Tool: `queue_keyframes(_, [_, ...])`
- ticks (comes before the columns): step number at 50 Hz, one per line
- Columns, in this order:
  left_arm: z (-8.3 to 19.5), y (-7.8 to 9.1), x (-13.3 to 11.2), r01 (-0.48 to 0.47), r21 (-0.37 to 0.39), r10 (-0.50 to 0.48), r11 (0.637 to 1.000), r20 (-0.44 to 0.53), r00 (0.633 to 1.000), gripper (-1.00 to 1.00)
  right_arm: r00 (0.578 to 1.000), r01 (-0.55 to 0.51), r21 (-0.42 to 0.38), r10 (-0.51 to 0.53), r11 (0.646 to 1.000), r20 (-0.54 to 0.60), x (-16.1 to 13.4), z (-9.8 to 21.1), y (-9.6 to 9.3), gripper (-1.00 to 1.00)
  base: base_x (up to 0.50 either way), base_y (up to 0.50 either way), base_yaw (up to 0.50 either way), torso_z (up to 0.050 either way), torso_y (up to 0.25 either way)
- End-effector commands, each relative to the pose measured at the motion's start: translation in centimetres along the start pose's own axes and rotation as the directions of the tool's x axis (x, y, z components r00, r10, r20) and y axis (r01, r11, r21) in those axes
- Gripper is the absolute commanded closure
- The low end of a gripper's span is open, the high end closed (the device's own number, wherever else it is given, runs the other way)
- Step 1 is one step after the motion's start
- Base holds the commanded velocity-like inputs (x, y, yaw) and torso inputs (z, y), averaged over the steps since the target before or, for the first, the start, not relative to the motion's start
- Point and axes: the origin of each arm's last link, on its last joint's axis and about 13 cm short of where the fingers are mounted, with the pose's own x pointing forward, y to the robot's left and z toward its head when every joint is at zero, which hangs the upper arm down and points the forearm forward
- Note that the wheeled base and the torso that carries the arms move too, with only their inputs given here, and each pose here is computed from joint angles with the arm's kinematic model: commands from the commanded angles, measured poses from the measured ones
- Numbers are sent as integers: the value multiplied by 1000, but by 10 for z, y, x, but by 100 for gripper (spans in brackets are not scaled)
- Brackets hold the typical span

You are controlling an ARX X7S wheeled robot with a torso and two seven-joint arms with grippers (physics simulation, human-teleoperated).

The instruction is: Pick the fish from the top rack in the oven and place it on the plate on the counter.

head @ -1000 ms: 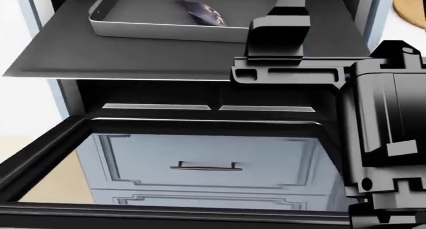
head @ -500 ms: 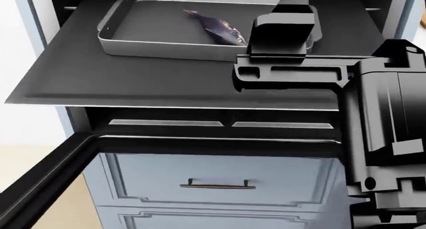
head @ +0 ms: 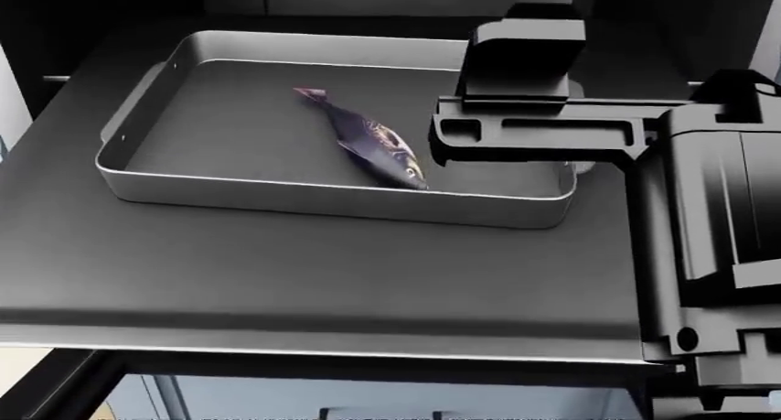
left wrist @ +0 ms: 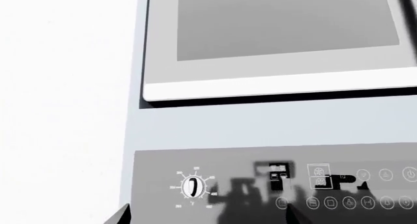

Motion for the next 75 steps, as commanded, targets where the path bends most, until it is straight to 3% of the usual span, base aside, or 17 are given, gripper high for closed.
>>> queue_keyframes(1, [0, 1, 0, -2, -1, 2, 1000, 1, 1000, -100, 1000, -4, 4, 4, 1000, 20, -1, 1, 1, -100, 0, 0, 0, 0, 0])
queue_keyframes(75, [3, 0, -1, -3, -5, 3, 1000, -15, 1000, -100, 999, -47, 10, 47, 999, 2, -2, -1, 3, -100, 38, -14, 0, 0, 0])
